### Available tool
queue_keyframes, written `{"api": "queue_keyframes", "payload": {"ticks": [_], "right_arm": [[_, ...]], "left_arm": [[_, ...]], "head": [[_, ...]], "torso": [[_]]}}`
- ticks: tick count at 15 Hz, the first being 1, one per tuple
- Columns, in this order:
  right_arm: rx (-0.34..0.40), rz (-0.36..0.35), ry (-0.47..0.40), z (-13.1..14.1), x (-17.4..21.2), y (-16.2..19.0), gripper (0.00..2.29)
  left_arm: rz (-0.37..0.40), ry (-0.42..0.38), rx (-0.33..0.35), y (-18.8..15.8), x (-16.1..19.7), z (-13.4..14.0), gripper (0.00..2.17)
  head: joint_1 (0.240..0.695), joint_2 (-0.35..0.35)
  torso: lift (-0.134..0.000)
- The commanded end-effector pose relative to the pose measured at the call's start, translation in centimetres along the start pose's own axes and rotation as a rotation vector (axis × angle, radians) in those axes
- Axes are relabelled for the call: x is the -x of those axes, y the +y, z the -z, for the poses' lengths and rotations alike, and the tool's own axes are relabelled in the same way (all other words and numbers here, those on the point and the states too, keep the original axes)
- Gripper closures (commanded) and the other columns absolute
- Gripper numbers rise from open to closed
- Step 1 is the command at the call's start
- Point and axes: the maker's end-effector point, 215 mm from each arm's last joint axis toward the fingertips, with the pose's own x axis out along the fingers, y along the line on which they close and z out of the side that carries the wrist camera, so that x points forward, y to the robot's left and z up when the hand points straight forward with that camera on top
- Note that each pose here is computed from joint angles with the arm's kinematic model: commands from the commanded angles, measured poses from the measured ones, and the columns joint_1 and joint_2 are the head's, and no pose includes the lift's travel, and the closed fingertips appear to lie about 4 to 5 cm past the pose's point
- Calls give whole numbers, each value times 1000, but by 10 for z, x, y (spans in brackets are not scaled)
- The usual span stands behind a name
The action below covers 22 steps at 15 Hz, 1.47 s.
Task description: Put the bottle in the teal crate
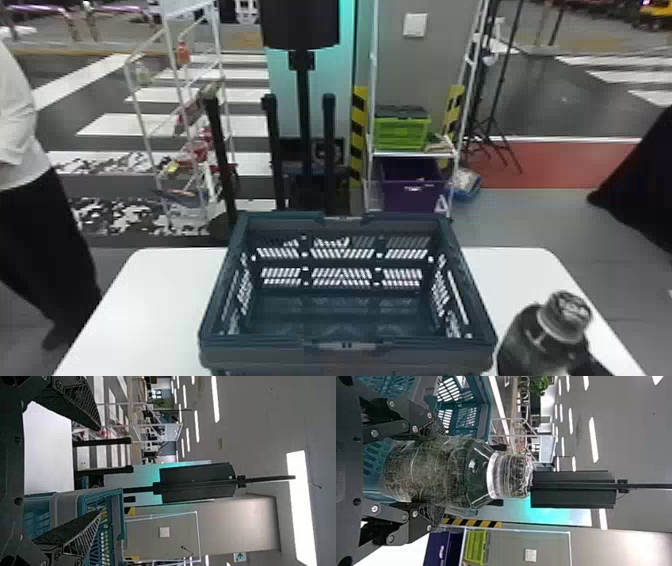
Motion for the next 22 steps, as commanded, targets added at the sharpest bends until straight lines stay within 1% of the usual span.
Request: {"api": "queue_keyframes", "payload": {"ticks": [1, 2, 3, 6, 10, 11, 14, 15, 16, 17, 19, 22], "right_arm": [[-32, -8, 0, -12, -30, -7, 2081], [-34, -23, -7, -21, -44, -5, 2081], [-44, -37, 16, -21, -56, -4, 2081], [-68, -100, 132, -12, -96, 2, 2081], [-63, -178, 286, 2, -147, 6, 2081], [-69, -199, 342, 8, -157, 10, 2081], [-66, -273, 500, 27, -184, 36, 2081], [-75, -294, 543, 32, -191, 44, 2081], [-75, -315, 605, 40, -197, 56, 2081], [-71, -328, 648, 47, -204, 65, 2081], [-62, -345, 684, 55, -222, 80, 2081], [-66, -379, 737, 63, -246, 104, 2081]], "left_arm": [[-4, 1, 0, 2, 1, 0, 140], [-5, 3, 0, 2, 1, 1, 140], [-7, 1, 1, 2, 2, 1, 140], [-11, 6, 1, 3, 3, 3, 140], [-24, 8, 7, 3, 5, 4, 140], [-26, 9, 7, 3, 5, 5, 140], [-42, -1, 8, 6, 7, 2, 140], [-44, -4, 9, 7, 7, 0, 140], [-49, -13, 12, 7, 8, -2, 140], [-51, -14, 12, 7, 9, -1, 140], [-61, -13, 14, 9, 11, 0, 140], [-71, -18, 14, 11, 13, -1, 140]], "head": [[499, 0], [499, 0], [499, 0], [499, 0], [499, 0], [499, 0], [499, 0], [499, 0], [499, 0], [499, 0], [499, 0], [499, 0]], "torso": [[0], [0], [0], [0], [0], [0], [0], [0], [0], [0], [0], [0]]}}
